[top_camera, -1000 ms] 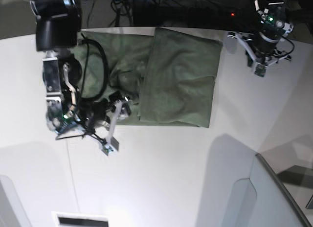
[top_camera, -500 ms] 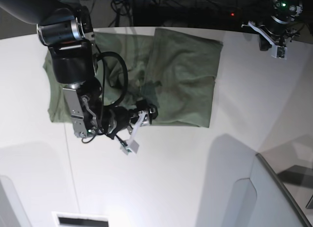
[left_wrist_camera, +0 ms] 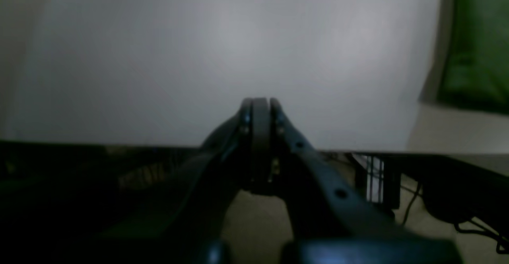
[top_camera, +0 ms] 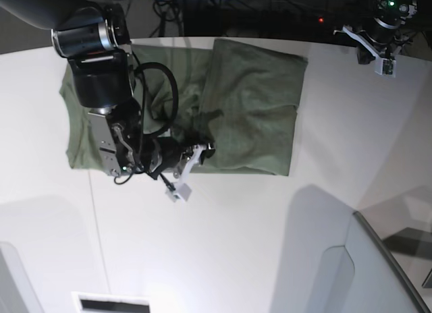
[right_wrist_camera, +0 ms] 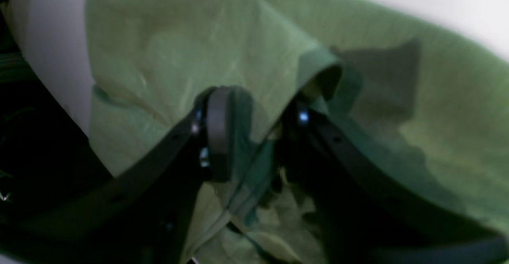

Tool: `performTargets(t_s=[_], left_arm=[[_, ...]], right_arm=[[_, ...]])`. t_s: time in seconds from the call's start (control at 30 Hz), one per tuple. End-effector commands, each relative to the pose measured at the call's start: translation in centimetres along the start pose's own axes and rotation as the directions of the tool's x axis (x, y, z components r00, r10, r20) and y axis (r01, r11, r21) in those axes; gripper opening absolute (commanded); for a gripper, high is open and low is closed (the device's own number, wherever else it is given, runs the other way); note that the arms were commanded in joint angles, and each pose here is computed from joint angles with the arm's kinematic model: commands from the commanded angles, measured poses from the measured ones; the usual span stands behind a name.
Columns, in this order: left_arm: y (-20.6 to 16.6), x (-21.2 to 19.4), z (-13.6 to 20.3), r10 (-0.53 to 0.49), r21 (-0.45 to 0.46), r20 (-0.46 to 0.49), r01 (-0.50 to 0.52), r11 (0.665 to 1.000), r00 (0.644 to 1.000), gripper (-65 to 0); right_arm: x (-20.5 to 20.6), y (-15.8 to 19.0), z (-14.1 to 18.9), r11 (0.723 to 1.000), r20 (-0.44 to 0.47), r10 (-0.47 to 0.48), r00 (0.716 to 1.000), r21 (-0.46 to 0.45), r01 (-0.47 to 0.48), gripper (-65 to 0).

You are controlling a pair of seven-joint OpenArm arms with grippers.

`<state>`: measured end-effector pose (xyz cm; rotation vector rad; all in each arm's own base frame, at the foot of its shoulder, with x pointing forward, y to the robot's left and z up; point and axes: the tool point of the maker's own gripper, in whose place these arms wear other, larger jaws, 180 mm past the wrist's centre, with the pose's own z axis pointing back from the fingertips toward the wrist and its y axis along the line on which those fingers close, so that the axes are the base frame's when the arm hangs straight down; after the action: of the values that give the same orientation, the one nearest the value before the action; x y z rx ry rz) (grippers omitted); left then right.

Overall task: Layout the t-shirt on the table in an organized manner, then fold the t-shirt properly
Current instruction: 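Grasp the shirt end with the right gripper and lift it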

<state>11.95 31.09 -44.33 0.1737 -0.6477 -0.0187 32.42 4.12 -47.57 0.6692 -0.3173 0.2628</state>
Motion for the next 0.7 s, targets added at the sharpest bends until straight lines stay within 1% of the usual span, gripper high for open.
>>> performTargets(t_s=[0.0, 0.13, 0.3, 0.4, 0.47, 0.6, 0.67], left_arm=[[0.7, 0.7, 0.3, -0.011, 0.012, 0.027, 0.011, 1.0, 1.0, -65.0], [0.6, 0.6, 0.3, -0.012, 0.011, 0.024, 0.012, 1.0, 1.0, -65.0], [0.6, 0.7, 0.3, -0.015, 0.01, 0.026, 0.014, 1.0, 1.0, -65.0], [0.6, 0.8, 0.2, -0.016, 0.01, 0.028, 0.016, 1.0, 0.999, -65.0], [0.7, 0.9, 0.2, -0.018, 0.01, 0.029, 0.017, 1.0, 0.999, -65.0], [0.6, 1.0, 0.2, -0.018, 0.009, 0.031, 0.018, 1.0, 0.999, -65.0], [0.6, 0.9, 0.2, -0.016, 0.008, 0.028, 0.016, 1.0, 0.999, -65.0]], right_arm=[[2.3, 0.7, 0.5, 1.0, 0.051, 0.021, 0.999, 0.015, -0.021, -50.3], [3.1, 0.8, 0.8, 0.999, 0.059, 0.034, 0.998, 0.012, -0.034, -64.5], [4.4, 0.9, 1.2, 0.999, 0.069, 0.054, 0.996, 0.004, -0.054, -65.0], [4.3, 0.9, 1.4, 0.998, 0.032, 0.061, 0.998, 0.001, -0.061, -65.0], [5.2, 1.0, 1.9, 0.997, 0.039, 0.073, 0.997, -0.003, -0.073, -65.0], [5.5, 0.9, 2.0, 0.997, 0.042, 0.078, 0.996, -0.012, -0.077, -65.0], [5.6, 0.2, 2.4, 0.997, 0.042, 0.078, 0.996, -0.024, -0.077, -65.0]])
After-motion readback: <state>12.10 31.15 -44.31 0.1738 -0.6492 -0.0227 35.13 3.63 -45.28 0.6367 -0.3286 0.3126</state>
